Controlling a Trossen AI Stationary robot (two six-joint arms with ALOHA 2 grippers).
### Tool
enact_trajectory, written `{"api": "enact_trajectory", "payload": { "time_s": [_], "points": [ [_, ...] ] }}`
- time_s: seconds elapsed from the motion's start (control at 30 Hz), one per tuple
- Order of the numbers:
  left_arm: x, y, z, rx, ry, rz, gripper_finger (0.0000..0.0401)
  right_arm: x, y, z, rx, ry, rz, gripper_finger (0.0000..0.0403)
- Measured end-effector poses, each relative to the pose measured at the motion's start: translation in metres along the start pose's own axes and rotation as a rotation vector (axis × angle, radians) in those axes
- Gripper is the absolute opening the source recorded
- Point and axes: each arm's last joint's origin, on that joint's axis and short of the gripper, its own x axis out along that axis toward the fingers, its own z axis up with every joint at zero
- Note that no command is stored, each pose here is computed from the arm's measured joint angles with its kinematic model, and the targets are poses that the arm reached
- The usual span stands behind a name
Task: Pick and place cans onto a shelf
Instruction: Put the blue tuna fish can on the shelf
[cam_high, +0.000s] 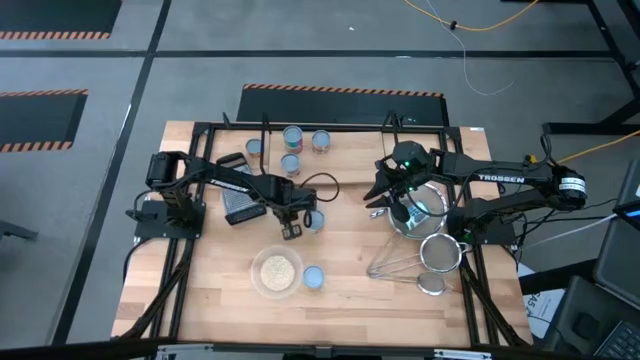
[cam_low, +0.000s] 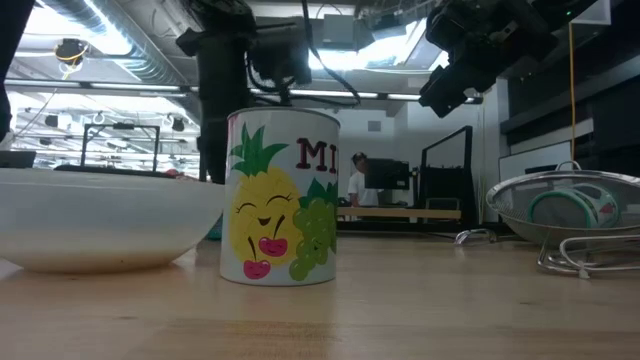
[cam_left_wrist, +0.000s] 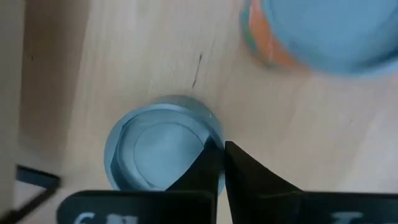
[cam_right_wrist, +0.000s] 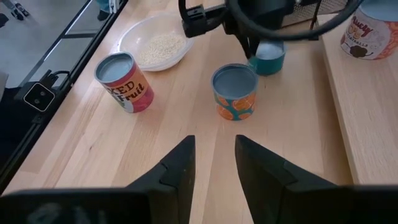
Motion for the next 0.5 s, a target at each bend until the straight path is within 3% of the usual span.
{"api": "enact_trajectory", "payload": {
  "time_s": [0.23, 0.5],
  "points": [
    [-0.008, 0.001, 0.011, -0.270, -0.042, -0.018, 0.0009, 0.000, 0.000, 0.000, -0.001, -0.003, -0.001, 0.0118],
    [-0.007, 0.014, 0.013, -0.454, -0.040, -0.005, 0.0010, 0.000, 0.000, 0.000, -0.001, -0.003, 0.000, 0.0118]
  ]
}}
